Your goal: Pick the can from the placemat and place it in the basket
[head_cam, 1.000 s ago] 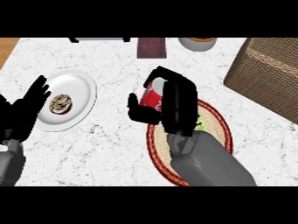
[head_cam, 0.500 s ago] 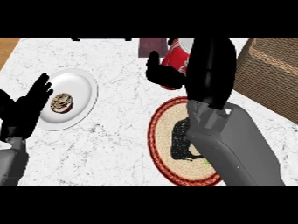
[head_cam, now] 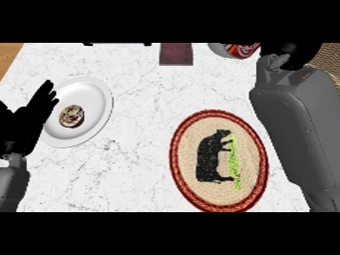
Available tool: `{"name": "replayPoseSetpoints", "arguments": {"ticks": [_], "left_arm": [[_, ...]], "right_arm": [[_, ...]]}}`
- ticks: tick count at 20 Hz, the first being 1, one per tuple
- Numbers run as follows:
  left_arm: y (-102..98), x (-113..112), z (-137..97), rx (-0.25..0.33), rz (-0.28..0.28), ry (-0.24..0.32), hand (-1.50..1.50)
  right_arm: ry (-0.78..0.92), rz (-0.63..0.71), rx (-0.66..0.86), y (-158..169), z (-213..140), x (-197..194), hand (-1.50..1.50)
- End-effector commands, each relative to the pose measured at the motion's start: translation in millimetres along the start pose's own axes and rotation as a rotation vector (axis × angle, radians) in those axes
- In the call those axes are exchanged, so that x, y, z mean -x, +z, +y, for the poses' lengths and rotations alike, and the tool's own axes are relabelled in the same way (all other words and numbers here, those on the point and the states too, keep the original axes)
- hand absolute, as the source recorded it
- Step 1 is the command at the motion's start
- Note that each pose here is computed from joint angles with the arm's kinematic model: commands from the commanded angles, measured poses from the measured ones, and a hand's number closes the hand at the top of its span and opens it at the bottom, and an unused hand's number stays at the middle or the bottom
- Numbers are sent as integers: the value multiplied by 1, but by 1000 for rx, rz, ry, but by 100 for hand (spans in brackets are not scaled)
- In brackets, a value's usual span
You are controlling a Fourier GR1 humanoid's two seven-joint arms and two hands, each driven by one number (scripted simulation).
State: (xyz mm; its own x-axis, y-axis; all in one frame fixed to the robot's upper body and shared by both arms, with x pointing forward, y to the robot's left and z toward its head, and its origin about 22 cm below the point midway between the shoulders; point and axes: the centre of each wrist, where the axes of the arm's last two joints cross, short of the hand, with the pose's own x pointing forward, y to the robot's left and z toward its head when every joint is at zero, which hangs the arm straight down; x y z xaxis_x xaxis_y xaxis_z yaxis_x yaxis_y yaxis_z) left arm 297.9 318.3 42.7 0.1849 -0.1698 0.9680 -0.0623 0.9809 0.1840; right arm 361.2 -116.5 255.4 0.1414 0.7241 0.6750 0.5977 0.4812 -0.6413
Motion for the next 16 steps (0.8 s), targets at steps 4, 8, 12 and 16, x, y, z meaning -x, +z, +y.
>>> {"name": "replayPoseSetpoints", "arguments": {"ticks": [4,8,12,16], "left_arm": [[5,13,-2,7,-1,11,0],[9,2,-4,25,1,17,0],[14,12,2,19,-3,8,0],[-5,4,-17,3,3,-10,0]], "right_arm": [[93,111,95,-58,-16,50,150],[125,122,83,-51,-10,87,150],[170,106,88,-75,-12,132,150],[80,108,107,-87,-14,139,150]]}}
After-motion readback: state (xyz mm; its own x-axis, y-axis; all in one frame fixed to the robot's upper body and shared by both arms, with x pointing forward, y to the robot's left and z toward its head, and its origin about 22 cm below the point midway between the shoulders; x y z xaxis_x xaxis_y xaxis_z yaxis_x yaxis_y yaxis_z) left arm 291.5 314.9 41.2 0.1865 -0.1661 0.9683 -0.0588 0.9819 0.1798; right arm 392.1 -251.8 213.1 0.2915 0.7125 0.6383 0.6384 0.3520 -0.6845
